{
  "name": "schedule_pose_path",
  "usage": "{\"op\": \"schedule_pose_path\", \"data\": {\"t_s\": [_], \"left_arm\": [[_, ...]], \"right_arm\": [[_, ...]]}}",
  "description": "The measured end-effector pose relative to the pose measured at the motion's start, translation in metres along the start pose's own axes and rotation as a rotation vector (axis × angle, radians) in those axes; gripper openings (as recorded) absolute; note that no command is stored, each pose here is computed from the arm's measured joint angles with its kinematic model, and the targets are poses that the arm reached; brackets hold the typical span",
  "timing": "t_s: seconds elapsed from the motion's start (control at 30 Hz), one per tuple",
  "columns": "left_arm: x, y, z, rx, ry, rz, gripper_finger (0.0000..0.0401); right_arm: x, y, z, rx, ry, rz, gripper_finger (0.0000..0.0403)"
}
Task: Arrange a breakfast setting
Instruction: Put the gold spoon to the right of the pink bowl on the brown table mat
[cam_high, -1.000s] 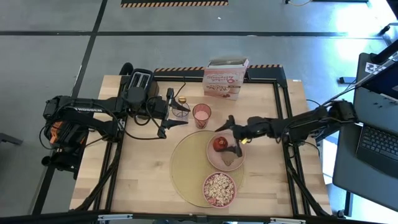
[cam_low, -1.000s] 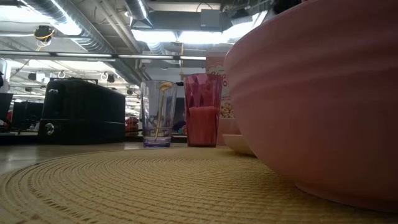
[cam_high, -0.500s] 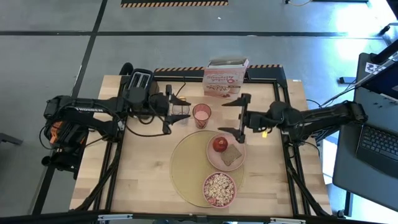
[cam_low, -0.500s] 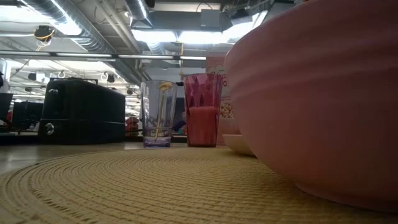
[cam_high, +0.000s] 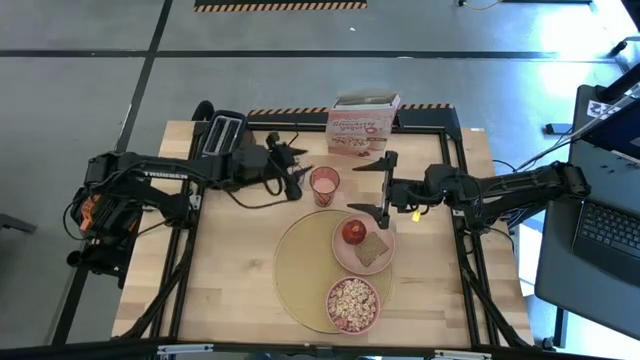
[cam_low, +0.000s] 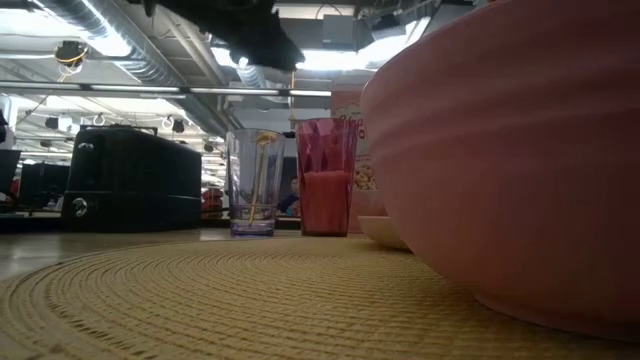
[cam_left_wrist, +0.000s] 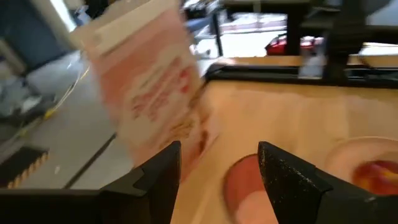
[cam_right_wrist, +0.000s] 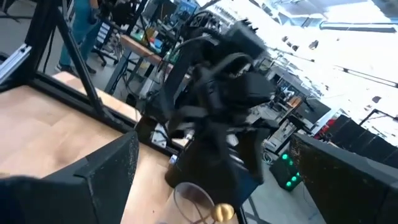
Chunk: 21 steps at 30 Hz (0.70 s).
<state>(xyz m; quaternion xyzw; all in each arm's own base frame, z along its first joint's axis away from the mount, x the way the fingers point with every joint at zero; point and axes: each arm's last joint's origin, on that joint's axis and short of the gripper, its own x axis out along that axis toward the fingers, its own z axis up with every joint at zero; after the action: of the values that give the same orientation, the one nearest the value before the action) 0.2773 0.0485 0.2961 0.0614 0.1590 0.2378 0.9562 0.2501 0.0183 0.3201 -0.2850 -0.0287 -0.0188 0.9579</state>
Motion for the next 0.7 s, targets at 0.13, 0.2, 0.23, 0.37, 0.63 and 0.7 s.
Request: {"op": "schedule_pose_path", "data": {"t_s": [0.13, 0.2, 0.23, 0.37, 0.63, 0.7], "left_arm": [[-0.005, 0.014, 0.004, -0.072, -0.013, 0.039, 0.0204], [-0.005, 0.015, 0.003, -0.042, -0.001, 0.019, 0.0204], [-0.005, 0.016, 0.002, -0.009, 0.001, 0.009, 0.0204], [-0.002, 0.03, 0.003, 0.092, 0.019, 0.033, 0.0204], [-0.002, 0.108, 0.001, -0.037, 0.143, -0.197, 0.0204], [-0.005, 0.127, -0.004, -0.103, 0.144, -0.249, 0.0204]], "right_arm": [[0.0, 0.0, -0.002, -0.028, 0.04, -0.021, 0.0386], [0.0, 0.0, -0.003, -0.032, 0.057, -0.035, 0.0386], [0.0, 0.0, -0.004, -0.033, 0.066, -0.039, 0.0386], [0.0, 0.0, -0.006, -0.051, 0.101, -0.051, 0.0386], [0.0, 0.0, -0.006, -0.057, 0.104, -0.068, 0.0386], [0.0, 0.0, -0.005, -0.056, 0.102, -0.069, 0.0386]]}}
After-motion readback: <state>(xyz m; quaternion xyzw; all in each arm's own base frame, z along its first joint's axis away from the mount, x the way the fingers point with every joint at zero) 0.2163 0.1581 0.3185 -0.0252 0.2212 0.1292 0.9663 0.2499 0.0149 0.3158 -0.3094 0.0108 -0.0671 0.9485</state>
